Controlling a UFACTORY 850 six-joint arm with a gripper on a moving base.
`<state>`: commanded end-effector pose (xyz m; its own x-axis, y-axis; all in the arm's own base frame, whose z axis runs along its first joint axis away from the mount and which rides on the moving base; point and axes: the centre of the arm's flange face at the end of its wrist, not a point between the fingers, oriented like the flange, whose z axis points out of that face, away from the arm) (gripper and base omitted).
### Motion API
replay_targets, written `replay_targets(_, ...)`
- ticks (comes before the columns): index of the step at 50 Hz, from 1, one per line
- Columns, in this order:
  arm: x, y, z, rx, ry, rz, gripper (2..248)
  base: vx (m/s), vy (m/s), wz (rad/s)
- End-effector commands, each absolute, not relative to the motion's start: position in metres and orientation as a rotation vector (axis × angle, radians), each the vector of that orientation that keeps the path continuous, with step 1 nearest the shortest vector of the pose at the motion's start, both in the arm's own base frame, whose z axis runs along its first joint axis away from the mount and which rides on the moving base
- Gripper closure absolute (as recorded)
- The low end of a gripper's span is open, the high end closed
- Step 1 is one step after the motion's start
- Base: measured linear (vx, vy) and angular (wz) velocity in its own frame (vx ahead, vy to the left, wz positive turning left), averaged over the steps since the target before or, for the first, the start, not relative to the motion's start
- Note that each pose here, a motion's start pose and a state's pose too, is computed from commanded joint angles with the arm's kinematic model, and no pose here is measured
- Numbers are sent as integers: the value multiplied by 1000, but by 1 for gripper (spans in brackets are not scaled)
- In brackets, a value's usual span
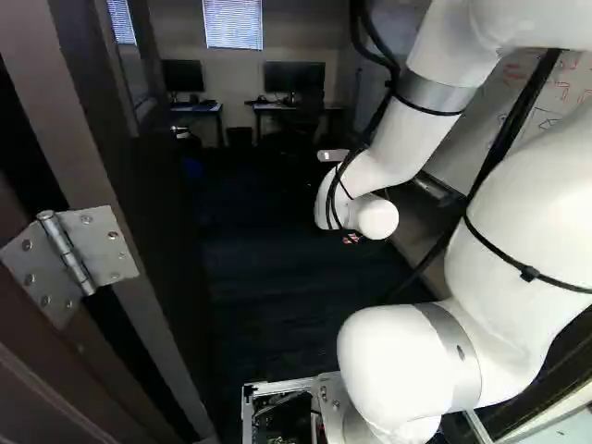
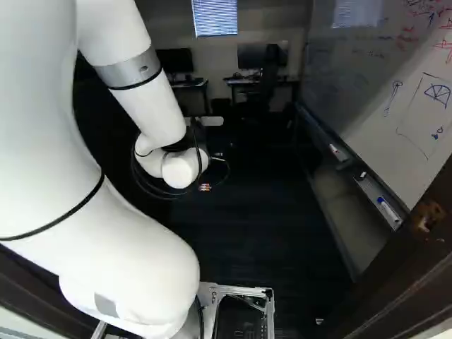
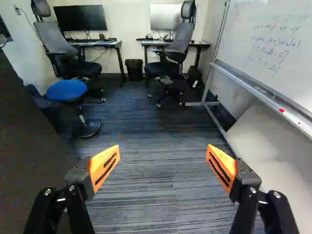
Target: Open the door and move inside
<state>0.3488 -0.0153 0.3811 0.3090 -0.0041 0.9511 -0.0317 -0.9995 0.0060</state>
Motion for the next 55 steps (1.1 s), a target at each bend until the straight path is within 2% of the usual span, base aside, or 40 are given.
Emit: replay_targets(55,349,-15,381,2522,-34,1833,3,172,6,9)
